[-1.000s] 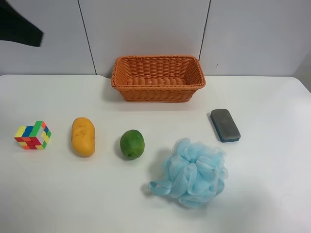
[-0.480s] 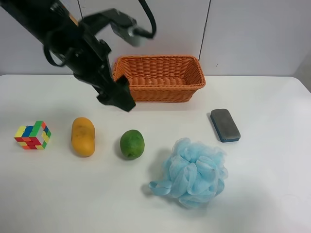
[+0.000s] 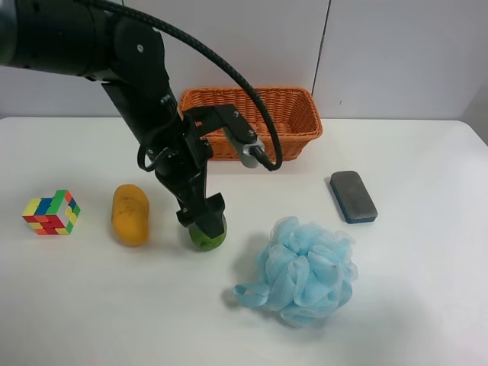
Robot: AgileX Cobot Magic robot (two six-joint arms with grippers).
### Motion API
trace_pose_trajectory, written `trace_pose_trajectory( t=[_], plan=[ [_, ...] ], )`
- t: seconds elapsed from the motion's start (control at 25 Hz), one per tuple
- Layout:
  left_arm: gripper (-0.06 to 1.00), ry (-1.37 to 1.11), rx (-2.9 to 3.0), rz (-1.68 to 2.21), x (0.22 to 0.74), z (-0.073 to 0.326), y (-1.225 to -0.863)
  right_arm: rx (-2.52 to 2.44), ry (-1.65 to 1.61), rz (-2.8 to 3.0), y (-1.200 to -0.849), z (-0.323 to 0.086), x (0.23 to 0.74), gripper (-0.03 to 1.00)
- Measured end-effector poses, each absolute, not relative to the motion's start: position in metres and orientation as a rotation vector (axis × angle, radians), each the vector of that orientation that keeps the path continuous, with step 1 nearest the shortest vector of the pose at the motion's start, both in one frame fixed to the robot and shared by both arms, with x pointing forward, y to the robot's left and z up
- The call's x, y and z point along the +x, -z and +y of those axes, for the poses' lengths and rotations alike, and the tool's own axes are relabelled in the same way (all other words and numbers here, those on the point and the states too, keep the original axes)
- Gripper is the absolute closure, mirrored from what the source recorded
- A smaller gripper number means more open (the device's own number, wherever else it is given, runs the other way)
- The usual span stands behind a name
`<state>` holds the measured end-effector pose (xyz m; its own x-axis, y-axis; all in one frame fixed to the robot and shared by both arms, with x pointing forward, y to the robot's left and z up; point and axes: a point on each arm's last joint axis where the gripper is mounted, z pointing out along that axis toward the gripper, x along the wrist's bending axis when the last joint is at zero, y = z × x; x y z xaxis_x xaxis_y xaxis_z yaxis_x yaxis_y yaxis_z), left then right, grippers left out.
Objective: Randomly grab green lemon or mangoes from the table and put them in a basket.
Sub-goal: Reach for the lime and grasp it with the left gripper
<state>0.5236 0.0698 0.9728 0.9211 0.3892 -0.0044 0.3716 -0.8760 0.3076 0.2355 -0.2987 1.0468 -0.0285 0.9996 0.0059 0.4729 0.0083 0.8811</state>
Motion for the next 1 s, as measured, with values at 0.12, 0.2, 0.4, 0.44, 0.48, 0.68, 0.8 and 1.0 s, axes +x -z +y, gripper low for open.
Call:
trace_pose_trajectory(
  t=[0.12, 0.2, 0.4, 0.44, 0.48, 0.68, 0.8, 1.0],
  plan=[
    [-0.05, -0.087, 2.793, 0.541, 0.527, 0.068, -0.960, 1.548, -0.955, 1.587, -1.047, -0.299, 0.235, -0.02],
    [-0.05, -0.095, 2.794, 0.539, 0.530, 0.067, -0.953, 1.548, -0.955, 1.587, -1.047, -0.299, 0.235, -0.02],
    [-0.05, -0.106, 2.799, 0.536, 0.535, 0.063, -0.936, 1.548, -0.955, 1.587, -1.047, -0.299, 0.235, -0.02],
    [-0.05, -0.105, 2.802, 0.535, 0.536, 0.063, -0.934, 1.548, -0.955, 1.587, -1.047, -0.299, 0.235, -0.02],
    [-0.05, -0.102, 2.806, 0.536, 0.537, 0.063, -0.930, 1.548, -0.955, 1.587, -1.047, -0.299, 0.235, -0.02],
    [-0.05, -0.071, 2.834, 0.535, 0.537, 0.062, -0.915, 1.548, -0.955, 1.587, -1.047, -0.299, 0.235, -0.02],
    [-0.05, -0.065, 2.843, 0.528, 0.538, 0.062, -0.909, 1.548, -0.955, 1.587, -1.047, -0.299, 0.235, -0.02],
    [-0.05, -0.103, 2.827, 0.505, 0.541, 0.060, -0.908, 1.548, -0.955, 1.587, -1.047, -0.299, 0.235, -0.02]
  ],
)
